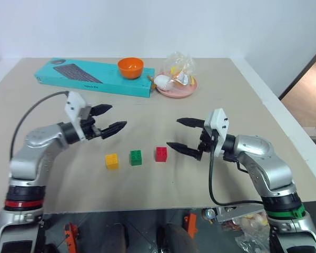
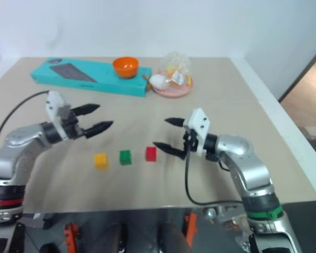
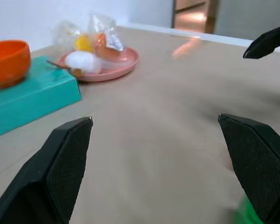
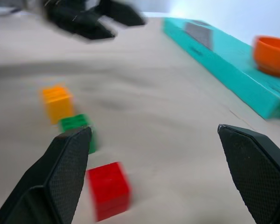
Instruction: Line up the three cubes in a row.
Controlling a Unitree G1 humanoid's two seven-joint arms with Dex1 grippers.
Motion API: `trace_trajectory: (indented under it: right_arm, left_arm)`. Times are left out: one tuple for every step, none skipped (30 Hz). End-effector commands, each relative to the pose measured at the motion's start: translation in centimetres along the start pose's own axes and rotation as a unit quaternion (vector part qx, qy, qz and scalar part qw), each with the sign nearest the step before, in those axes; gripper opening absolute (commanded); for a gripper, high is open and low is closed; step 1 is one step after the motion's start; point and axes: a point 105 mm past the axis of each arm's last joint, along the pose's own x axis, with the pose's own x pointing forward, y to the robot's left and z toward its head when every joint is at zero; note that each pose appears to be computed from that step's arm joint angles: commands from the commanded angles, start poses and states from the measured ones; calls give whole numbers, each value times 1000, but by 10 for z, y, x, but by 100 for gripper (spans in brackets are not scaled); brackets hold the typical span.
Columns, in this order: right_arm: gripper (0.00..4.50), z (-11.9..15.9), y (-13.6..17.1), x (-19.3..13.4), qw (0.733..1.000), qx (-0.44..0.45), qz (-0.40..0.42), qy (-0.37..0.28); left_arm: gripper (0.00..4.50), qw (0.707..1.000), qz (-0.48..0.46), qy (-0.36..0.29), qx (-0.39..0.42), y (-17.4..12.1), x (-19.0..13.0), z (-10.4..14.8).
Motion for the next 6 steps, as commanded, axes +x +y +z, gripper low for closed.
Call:
trace_trajectory:
  right_arm:
    - [450,14,-13,-1,999,-13,-25,-19]
    - [450,13,-13,0,999,-12,-24,-17]
    - [450,12,-12,0,1000,-10,-23,-16]
    - [450,11,-11,0,1000,-7,-23,-15]
    - [450,10,-10,0,1000,-6,-23,-15]
    - [450,9,-8,1,1000,-5,-23,-15]
  left_arm:
    - [445,999,21,-1,29,-4,3,-2]
    - [445,999,21,-3,30,-5,2,-3]
    - [445,999,21,-4,30,-6,2,-3]
    - [445,999,23,-7,29,-6,1,-4]
    - [445,999,25,-8,29,-6,0,-4]
    - [445,999,26,-8,29,-6,-2,-5]
